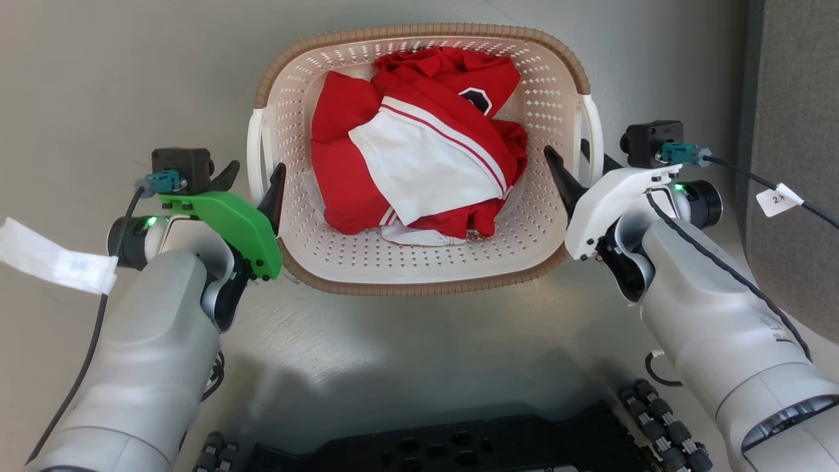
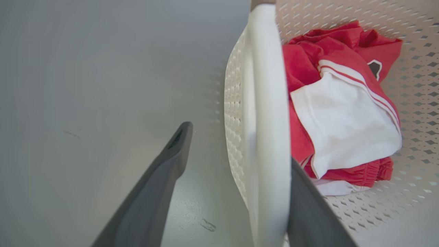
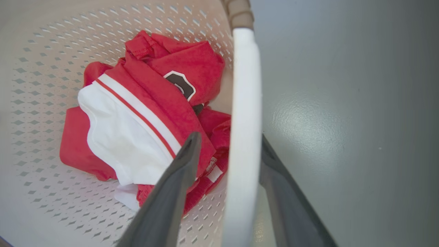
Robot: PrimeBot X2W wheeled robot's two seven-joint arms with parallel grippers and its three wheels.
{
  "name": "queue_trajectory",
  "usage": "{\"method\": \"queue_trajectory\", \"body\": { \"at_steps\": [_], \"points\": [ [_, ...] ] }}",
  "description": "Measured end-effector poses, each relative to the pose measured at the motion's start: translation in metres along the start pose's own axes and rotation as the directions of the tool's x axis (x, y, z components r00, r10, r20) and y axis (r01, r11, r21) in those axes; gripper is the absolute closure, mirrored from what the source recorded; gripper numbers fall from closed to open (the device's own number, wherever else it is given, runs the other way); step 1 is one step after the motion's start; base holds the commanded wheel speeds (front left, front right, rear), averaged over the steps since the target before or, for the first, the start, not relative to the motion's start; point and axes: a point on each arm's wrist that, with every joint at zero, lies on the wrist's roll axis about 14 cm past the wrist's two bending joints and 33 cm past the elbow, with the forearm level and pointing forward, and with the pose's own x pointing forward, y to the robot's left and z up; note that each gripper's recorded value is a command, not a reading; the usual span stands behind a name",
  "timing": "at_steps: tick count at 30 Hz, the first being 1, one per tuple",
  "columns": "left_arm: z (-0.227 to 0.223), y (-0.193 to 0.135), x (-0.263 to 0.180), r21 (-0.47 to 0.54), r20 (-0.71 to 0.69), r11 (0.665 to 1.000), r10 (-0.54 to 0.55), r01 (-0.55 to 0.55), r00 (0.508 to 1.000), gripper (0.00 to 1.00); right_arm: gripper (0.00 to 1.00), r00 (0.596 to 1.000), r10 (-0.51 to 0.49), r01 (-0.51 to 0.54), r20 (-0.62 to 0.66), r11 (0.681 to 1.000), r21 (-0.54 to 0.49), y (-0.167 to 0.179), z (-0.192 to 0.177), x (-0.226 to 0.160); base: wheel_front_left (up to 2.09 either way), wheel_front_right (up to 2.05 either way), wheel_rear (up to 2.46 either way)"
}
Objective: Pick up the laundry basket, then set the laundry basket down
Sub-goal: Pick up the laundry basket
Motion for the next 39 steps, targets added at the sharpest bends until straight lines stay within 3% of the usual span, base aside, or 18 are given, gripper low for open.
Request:
{"method": "queue_trajectory", "body": {
  "at_steps": [1, 2, 3, 20, 30, 39],
  "points": [
    [0.0, -0.001, 0.0, 0.001, 0.0, 1.0, -0.001, 0.001, 1.0, 0.83, 0.7, 1.0, 0.002, -0.002, -0.001, 1.0, 0.0, 0.0, 0.0, 0.0, 0.0, 0.0, 0.0],
    [0.001, -0.001, 0.001, 0.001, 0.0, 1.0, -0.002, 0.002, 1.0, 1.0, 0.95, 1.0, 0.004, -0.004, 0.0, 1.0, -0.002, 0.001, 0.001, 0.001, 0.0, 0.0, 0.0],
    [0.001, -0.002, 0.001, -0.002, 0.0, 1.0, -0.003, 0.003, 1.0, 1.0, 1.0, 1.0, 0.006, -0.006, 0.001, 1.0, -0.007, 0.002, 0.001, 0.002, 0.0, 0.0, 0.0],
    [0.009, -0.017, -0.011, -0.015, 0.019, 1.0, -0.015, 0.015, 1.0, 1.0, 1.0, 0.999, 0.021, -0.019, 0.039, 0.999, -0.041, 0.011, 0.016, -0.011, 0.0, 0.0, 0.0],
    [0.033, -0.04, -0.037, -0.033, 0.073, 0.999, -0.029, 0.031, 0.997, 1.0, 1.0, 0.994, 0.012, -0.005, 0.113, 0.998, -0.055, 0.017, 0.048, -0.041, 0.0, 0.0, 0.0],
    [0.032, -0.052, -0.066, -0.018, 0.042, 1.0, -0.023, 0.024, 0.999, 1.0, 1.0, 0.996, 0.031, -0.028, 0.088, 0.999, -0.037, 0.034, 0.046, -0.074, 0.0, 0.0, 0.0]
  ]
}}
